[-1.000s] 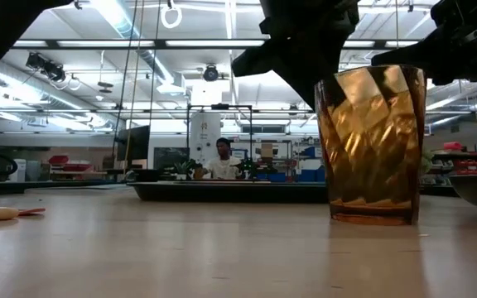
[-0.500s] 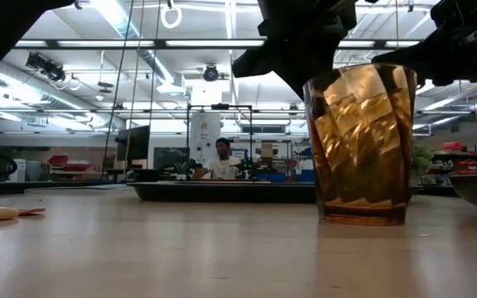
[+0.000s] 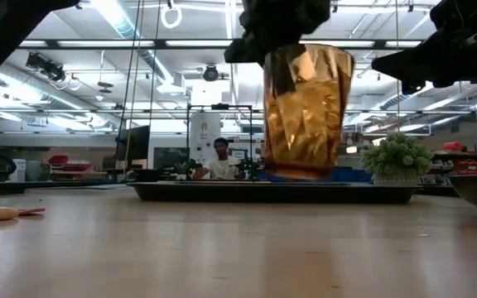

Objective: Pick and place plate/cup/fork/spoon on tray
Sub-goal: Put the orange glass on the top left of the black tray

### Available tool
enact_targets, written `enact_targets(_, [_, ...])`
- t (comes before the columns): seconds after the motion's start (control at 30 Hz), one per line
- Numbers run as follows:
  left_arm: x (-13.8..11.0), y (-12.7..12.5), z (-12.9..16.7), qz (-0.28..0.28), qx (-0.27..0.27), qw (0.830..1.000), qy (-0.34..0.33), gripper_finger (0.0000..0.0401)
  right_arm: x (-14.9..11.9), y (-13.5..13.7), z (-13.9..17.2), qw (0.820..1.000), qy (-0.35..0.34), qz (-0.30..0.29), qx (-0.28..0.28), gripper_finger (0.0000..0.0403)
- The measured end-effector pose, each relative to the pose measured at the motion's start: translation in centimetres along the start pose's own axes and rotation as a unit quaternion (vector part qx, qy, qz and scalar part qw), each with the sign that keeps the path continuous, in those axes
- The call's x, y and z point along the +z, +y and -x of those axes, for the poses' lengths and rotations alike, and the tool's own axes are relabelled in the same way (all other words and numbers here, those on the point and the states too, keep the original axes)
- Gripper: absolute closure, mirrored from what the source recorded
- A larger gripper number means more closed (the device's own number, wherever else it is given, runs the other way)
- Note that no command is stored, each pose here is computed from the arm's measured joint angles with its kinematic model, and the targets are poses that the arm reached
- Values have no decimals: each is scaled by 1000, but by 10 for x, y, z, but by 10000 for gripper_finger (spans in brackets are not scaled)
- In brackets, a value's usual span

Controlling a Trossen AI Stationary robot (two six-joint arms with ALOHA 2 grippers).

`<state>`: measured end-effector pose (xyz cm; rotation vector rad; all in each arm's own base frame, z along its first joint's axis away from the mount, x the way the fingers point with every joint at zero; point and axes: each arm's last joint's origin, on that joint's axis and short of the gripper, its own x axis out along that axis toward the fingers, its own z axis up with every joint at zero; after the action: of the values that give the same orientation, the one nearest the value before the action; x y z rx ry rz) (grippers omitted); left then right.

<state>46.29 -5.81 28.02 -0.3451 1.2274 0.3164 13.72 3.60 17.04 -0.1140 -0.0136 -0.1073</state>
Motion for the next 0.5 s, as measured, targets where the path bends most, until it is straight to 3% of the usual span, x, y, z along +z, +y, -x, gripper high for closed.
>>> enact_targets(0.23, [15,45,27,-37,52,998,-25,388,0,0,0,1000,0,0,0,386])
enact_targets(0.5, [41,127,11,-51,98,994,13,388,1,0,0,1000,-5,-11,-1,386])
